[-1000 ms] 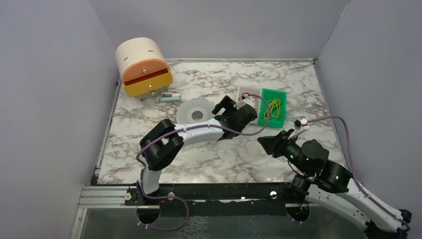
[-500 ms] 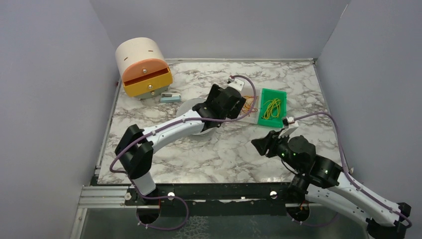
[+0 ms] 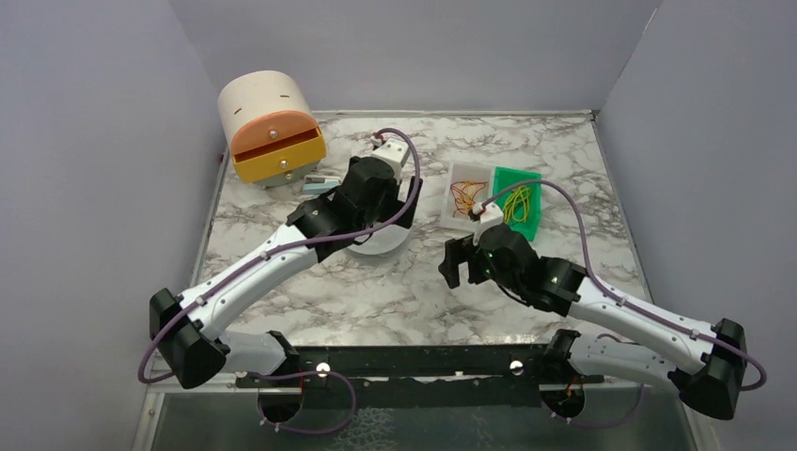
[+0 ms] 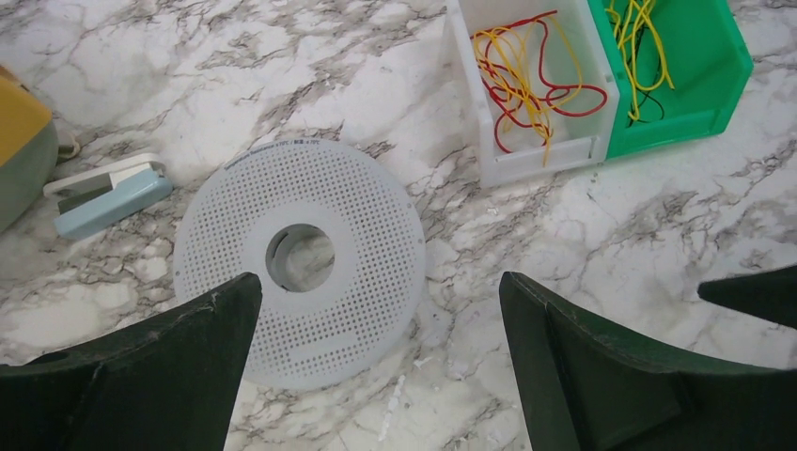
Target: Wrap the cables
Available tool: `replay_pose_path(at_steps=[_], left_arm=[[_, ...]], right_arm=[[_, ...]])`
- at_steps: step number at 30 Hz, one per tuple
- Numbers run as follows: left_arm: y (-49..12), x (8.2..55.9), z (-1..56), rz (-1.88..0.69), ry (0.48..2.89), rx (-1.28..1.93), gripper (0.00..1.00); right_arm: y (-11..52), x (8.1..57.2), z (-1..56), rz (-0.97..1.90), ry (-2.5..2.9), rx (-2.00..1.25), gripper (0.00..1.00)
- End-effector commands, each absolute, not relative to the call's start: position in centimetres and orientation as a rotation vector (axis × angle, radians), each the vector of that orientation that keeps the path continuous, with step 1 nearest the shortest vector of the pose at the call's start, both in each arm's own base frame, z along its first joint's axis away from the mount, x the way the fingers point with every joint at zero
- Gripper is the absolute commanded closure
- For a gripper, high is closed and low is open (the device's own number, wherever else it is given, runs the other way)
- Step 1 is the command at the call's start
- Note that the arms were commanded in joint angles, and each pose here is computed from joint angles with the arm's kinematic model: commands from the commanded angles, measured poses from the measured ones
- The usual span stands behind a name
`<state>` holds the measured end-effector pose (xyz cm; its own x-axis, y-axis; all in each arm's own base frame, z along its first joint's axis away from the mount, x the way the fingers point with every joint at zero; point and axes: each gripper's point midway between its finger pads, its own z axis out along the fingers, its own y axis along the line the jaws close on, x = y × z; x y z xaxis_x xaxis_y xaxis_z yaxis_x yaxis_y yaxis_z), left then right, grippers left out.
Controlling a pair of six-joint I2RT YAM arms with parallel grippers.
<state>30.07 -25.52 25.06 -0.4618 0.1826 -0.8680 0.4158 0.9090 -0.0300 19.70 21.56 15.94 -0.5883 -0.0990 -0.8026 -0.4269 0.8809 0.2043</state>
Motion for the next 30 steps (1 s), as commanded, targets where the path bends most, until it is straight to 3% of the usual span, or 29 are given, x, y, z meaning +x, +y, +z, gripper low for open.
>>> replay_pose_path(at_steps=[1,9,16,22,30], left_arm=[[-23.9,27.6,26.4,-0.369,2.046,0.442,0.01],[-20.0,25.9,26.2,-0.326,2.017,0.364,0.01],[-16.2,26.7,25.1,-0.239,1.991,0.256,0.01],[-14.9,28.5,24.3,-0.352,1.975,0.179,0.01],[-14.0,27.1,28.8,-0.456,1.77,0.143,0.01]], right_arm=[[23.0,22.1,17.6,0.433,2.112,-0.415,0.01],[23.8,26.6,17.3,0.509,2.172,-0.394,0.0],[17.3,32.2,17.9,0.47,2.197,-0.085,0.0],[14.6,32.2,21.5,0.398,2.071,0.074,0.0],[11.3,29.2,25.4,0.373,1.929,0.183,0.0]])
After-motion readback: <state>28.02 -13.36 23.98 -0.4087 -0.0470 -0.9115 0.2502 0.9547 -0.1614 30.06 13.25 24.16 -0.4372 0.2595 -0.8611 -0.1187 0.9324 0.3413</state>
